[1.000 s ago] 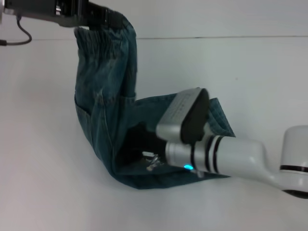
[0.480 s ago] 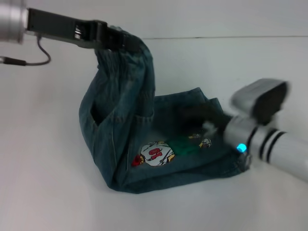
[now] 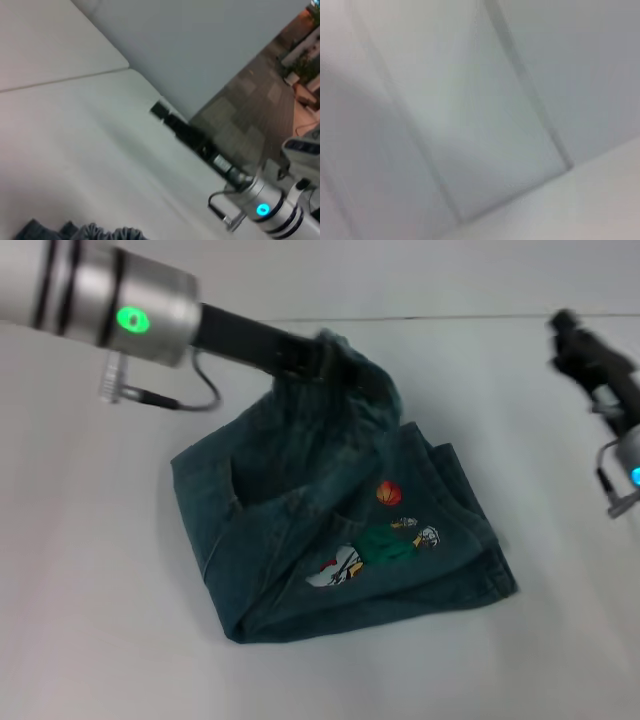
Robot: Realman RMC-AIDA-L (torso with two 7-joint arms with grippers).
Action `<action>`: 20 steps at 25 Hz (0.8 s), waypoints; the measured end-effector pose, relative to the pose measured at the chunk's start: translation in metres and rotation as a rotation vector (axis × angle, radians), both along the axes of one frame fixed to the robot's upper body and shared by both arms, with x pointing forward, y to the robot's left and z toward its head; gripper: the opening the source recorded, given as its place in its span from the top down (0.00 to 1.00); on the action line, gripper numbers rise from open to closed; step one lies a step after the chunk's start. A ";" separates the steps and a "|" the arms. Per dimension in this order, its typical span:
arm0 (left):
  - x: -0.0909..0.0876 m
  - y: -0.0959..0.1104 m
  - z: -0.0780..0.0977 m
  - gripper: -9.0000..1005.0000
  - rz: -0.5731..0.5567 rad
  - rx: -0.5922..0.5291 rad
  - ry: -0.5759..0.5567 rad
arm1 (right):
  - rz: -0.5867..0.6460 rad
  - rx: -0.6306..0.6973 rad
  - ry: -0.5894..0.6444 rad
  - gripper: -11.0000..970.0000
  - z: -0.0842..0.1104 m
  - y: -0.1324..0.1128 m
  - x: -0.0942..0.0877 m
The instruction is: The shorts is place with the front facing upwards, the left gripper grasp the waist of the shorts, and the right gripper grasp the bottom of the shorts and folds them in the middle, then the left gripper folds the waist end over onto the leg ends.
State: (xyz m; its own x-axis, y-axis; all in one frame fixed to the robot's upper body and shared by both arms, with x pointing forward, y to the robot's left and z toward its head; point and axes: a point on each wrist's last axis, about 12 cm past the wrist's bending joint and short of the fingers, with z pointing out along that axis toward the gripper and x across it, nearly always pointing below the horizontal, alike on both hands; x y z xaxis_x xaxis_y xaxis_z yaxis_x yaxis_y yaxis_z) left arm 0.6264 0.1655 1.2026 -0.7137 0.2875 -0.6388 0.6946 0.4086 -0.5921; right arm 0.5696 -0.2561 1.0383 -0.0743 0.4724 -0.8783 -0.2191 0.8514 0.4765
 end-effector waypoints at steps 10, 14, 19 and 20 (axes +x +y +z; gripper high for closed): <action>-0.014 -0.065 -0.042 0.75 -0.084 0.129 0.022 | -0.097 0.086 -0.014 0.91 -0.002 -0.025 -0.010; -0.014 -0.074 -0.056 0.73 -0.069 0.184 0.006 | -0.076 0.084 -0.006 0.91 -0.003 -0.021 -0.010; -0.013 -0.070 -0.060 0.62 -0.041 0.183 0.001 | -0.052 0.070 0.009 0.91 -0.005 -0.017 -0.011; -0.013 -0.068 -0.060 0.59 -0.033 0.178 0.000 | -0.051 0.069 0.011 0.91 -0.006 -0.017 -0.011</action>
State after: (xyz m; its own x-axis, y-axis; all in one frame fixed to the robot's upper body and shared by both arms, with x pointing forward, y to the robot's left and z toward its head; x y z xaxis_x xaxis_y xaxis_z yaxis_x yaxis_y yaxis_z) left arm 0.6131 0.0976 1.1424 -0.7017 0.4194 -0.5759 0.7096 0.4842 -0.5120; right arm 0.5582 -0.2729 1.0327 -0.0577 0.5354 -0.8426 -0.1705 0.8263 0.5368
